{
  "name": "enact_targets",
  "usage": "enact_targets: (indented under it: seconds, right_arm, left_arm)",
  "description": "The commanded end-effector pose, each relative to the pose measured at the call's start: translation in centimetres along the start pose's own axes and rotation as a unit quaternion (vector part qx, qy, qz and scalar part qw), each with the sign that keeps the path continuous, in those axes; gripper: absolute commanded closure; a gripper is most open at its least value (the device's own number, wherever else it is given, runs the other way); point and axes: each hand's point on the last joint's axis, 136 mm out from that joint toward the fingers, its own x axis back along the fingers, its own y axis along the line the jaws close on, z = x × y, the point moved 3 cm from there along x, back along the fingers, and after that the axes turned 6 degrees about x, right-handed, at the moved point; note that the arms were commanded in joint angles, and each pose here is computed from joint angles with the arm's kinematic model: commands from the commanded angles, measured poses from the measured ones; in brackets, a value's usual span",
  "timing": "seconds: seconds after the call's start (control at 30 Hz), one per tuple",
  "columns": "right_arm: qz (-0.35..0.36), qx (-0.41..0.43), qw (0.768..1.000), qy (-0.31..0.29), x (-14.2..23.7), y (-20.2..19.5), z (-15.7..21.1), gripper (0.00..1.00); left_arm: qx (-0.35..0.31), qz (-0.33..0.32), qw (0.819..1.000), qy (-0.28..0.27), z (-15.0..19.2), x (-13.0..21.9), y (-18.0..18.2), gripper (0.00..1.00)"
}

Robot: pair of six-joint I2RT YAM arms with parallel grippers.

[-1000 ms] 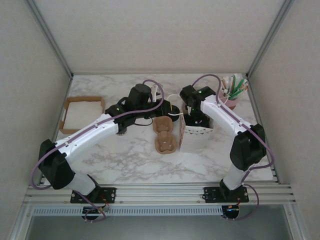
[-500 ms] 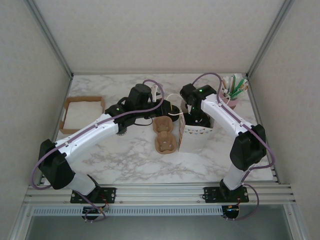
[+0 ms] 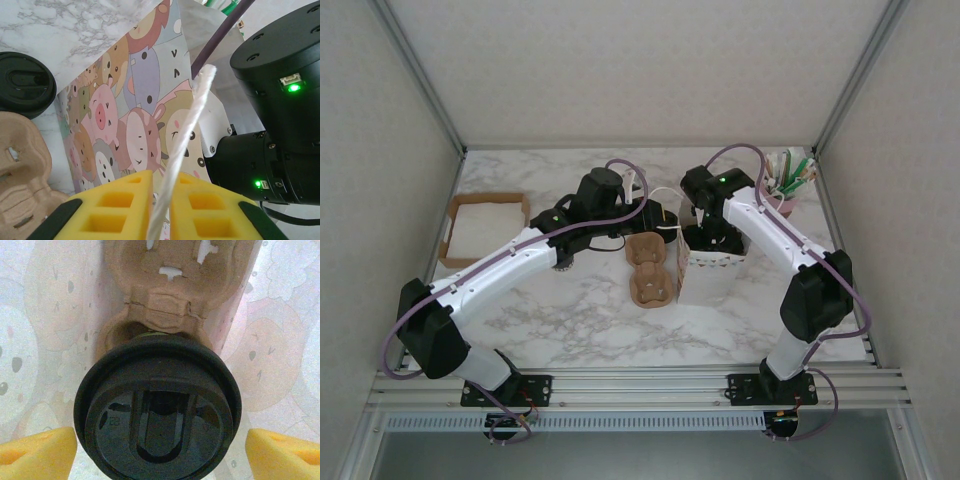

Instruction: Pack the takeout coffee

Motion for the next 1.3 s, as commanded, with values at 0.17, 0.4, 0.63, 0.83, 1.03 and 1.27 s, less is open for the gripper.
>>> enact_targets:
  seconds: [0.17, 0.4, 0.63, 0.83, 1.03, 1.27]
  right_arm:
    - [-0.013, -0.006, 1.000, -0.015, 2.2, 0.1, 0.6, 0.10]
    - [-0.014, -0.006, 1.000, -0.015, 2.3, 0.1, 0.7, 0.07]
    - [-0.013, -0.008, 1.000, -0.019, 2.8, 0.0, 0.9, 0.05]
    - [-0.012, -0.008, 1.000, -0.027, 3.5, 0.0, 0.9, 0.04]
    - [-0.012, -0.010, 0.999, -0.036, 4.2, -0.1, 0.9, 0.04]
    - [-0.013, -0.010, 0.999, -0.043, 4.6, -0.1, 1.0, 0.03]
  left_arm:
    - [-0.002, -0.002, 1.000, -0.016, -0.9, 0.5, -0.5, 0.82]
    - [-0.001, -0.002, 1.000, -0.015, -0.8, 0.4, -0.4, 0.82]
    - [-0.001, -0.003, 1.000, -0.016, -0.8, 0.5, -0.4, 0.79]
    - [-0.001, -0.002, 1.000, -0.017, -0.9, 0.5, -0.5, 0.78]
    - [0.000, -0.001, 1.000, -0.017, -0.9, 0.5, -0.5, 0.78]
    - [0.000, 0.001, 1.000, -0.018, -1.0, 0.5, -0.6, 0.76]
